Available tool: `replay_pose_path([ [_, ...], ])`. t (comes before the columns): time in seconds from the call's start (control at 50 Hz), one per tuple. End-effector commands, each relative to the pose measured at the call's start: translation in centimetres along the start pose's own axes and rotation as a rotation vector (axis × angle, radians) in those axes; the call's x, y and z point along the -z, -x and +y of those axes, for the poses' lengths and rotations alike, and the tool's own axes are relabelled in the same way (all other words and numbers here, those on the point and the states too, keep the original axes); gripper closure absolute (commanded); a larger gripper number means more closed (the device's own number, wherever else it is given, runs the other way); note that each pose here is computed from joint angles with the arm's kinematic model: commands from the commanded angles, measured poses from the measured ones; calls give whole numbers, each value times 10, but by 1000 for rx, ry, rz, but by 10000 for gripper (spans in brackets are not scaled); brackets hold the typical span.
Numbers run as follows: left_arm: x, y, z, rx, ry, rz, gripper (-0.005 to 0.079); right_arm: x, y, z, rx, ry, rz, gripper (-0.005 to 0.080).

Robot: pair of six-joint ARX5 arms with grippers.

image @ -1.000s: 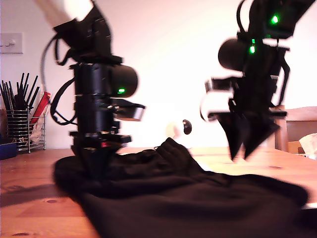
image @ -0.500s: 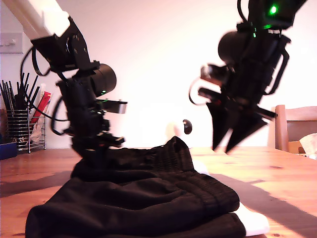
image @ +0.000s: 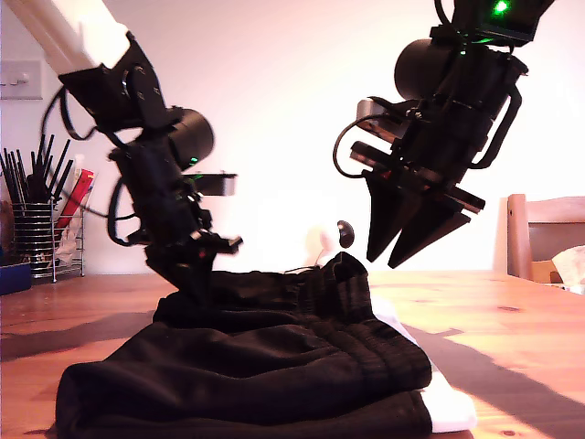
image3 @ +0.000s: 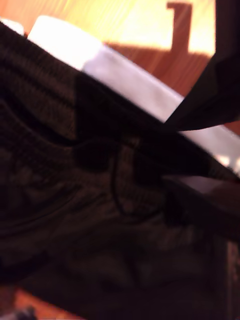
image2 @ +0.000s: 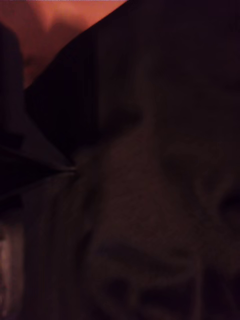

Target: Fold the shorts in front of you. After folding it, place it to the left side.

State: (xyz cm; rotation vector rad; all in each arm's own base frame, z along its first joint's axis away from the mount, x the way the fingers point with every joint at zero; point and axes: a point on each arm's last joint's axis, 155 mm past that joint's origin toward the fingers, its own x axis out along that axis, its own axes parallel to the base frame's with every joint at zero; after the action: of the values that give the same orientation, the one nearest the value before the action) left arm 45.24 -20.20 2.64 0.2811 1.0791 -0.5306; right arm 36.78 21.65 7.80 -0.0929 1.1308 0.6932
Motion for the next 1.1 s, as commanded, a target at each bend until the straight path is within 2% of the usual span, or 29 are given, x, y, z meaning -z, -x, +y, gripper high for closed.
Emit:
replay_pose_path([
  [0.0,-16,30,-5,29,24,-57,762,-6,7,5,-8,11,-29,503],
  [0.22,-20,54,-20,98,31,-75,762,-14,16,3,1,16,-69,503],
  [0.46,-24,67,-37,180,48,-120,762,-34,40,-10,29,0,-198,503],
  [0.62,-22,83,-51,249,35,-179,762,-29,55,-21,53,-45,-278,503],
  [0.86,12,100,-56,284,93,-245,762,-5,74,-13,57,-30,-391,503],
  [1.08,57,111,-69,332,225,-248,761,30,76,-4,33,-90,-413,503],
])
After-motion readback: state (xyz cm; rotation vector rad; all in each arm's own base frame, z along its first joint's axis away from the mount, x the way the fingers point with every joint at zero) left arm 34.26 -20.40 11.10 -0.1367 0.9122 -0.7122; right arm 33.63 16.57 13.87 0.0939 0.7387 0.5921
